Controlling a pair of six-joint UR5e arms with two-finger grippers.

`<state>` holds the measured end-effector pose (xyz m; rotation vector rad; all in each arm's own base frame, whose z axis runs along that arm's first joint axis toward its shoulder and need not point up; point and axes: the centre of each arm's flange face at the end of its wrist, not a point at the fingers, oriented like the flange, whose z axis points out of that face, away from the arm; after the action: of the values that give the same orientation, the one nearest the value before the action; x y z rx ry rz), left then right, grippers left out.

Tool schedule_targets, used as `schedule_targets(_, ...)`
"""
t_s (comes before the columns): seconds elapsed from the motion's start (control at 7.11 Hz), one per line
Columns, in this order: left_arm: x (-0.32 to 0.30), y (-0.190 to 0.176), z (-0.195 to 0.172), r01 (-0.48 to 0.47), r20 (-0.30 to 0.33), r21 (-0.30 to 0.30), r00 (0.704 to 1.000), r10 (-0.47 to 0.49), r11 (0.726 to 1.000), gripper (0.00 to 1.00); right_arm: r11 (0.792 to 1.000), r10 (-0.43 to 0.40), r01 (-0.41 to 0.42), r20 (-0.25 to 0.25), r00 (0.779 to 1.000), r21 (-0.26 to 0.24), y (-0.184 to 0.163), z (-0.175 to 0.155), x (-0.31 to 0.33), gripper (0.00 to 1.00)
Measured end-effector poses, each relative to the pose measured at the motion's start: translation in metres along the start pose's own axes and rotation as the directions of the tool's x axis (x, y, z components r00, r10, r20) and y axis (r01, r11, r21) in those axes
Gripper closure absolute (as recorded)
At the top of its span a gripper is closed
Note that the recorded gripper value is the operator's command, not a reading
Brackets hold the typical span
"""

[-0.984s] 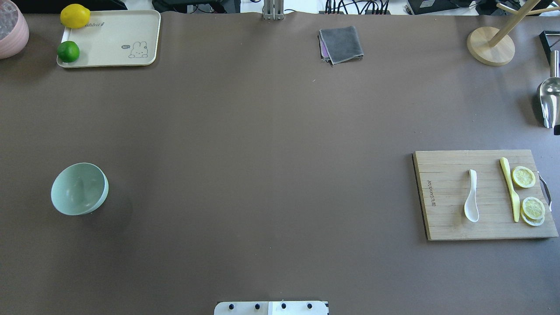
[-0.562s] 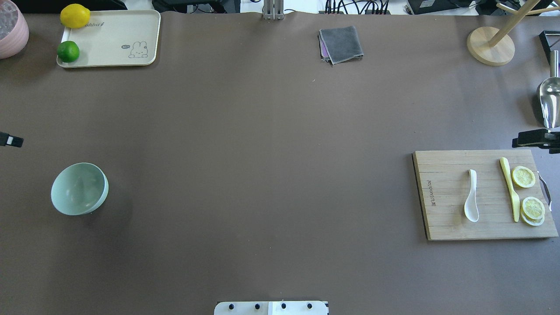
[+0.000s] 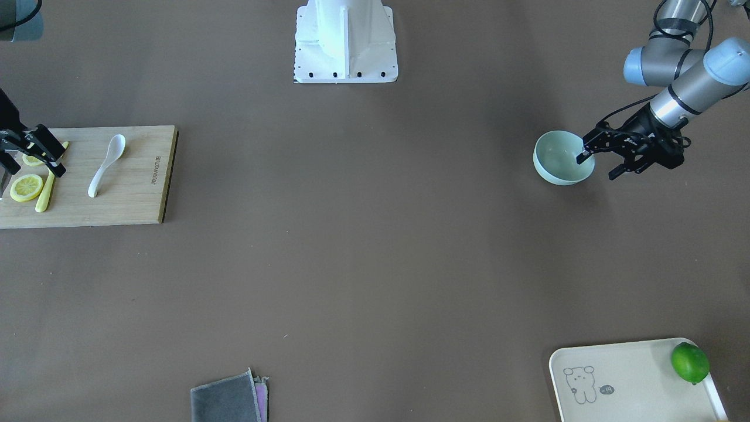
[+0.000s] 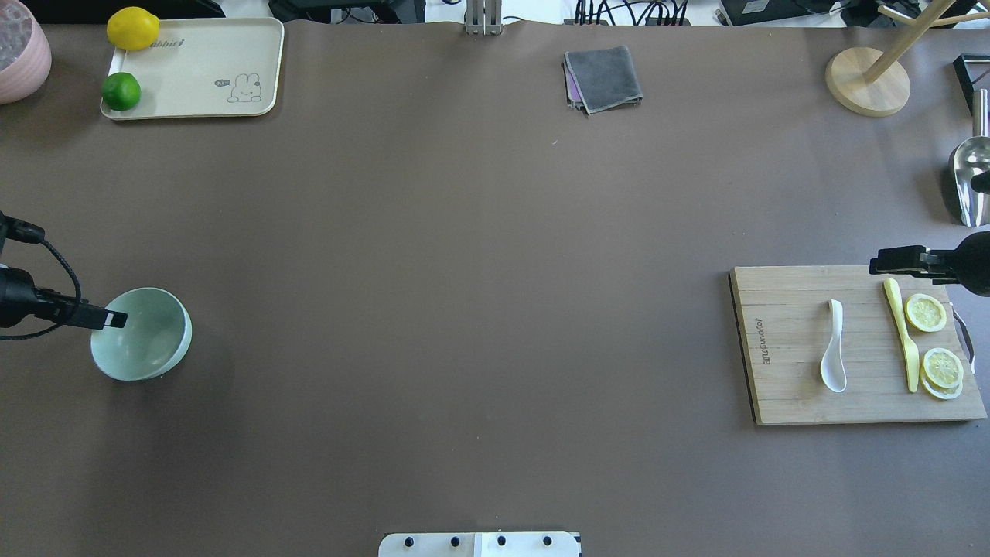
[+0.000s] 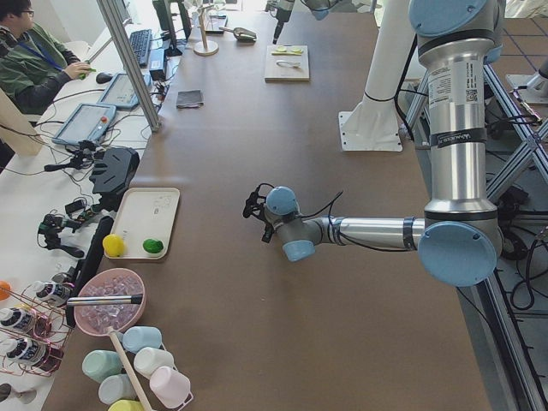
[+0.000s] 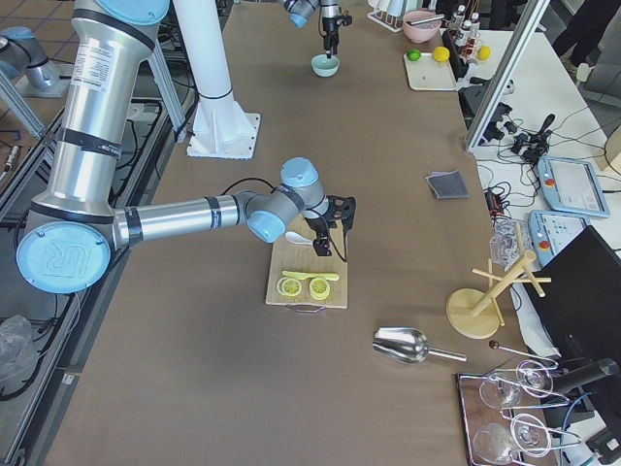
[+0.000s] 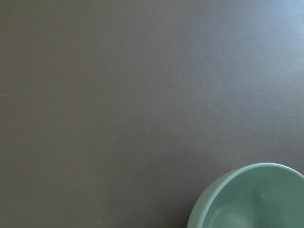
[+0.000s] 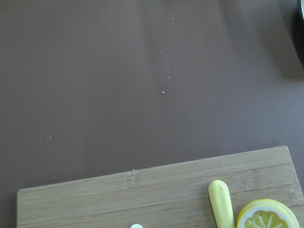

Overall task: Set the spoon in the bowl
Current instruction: 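Move the left gripper to the green bowl rim while the right arm nears the board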

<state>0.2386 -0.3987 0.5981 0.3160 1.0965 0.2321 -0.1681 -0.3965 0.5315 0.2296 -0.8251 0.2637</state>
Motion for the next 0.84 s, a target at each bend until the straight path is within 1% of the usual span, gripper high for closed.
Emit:
schedule_targets(0.14,0.005,0.004,0.007,-0.008,-0.002,-0.003,1.0,0.008,1.0,1.0,1.0,0.0,0.0,0.0,1.0,0.001,0.0,0.0,0.0,0.0)
schedule_targets(0.56,0.013,0.002,0.011,-0.018,-0.013,-0.001,1.0,0.018,1.0,1.0,1.0,-0.001,0.001,0.001,1.0,0.001,0.0,0.0,0.0,0.0)
schedule_targets(0.7,0.021,-0.005,0.011,-0.018,-0.026,0.006,0.999,0.018,1.0,1.0,1.0,0.0,0.0,0.001,1.0,0.001,0.0,0.0,0.0,0.0)
schedule_targets(0.84,0.038,-0.023,0.015,-0.002,-0.051,0.023,0.999,0.003,1.0,1.0,1.0,0.0,0.0,0.001,1.0,0.001,0.0,0.0,0.0,0.0)
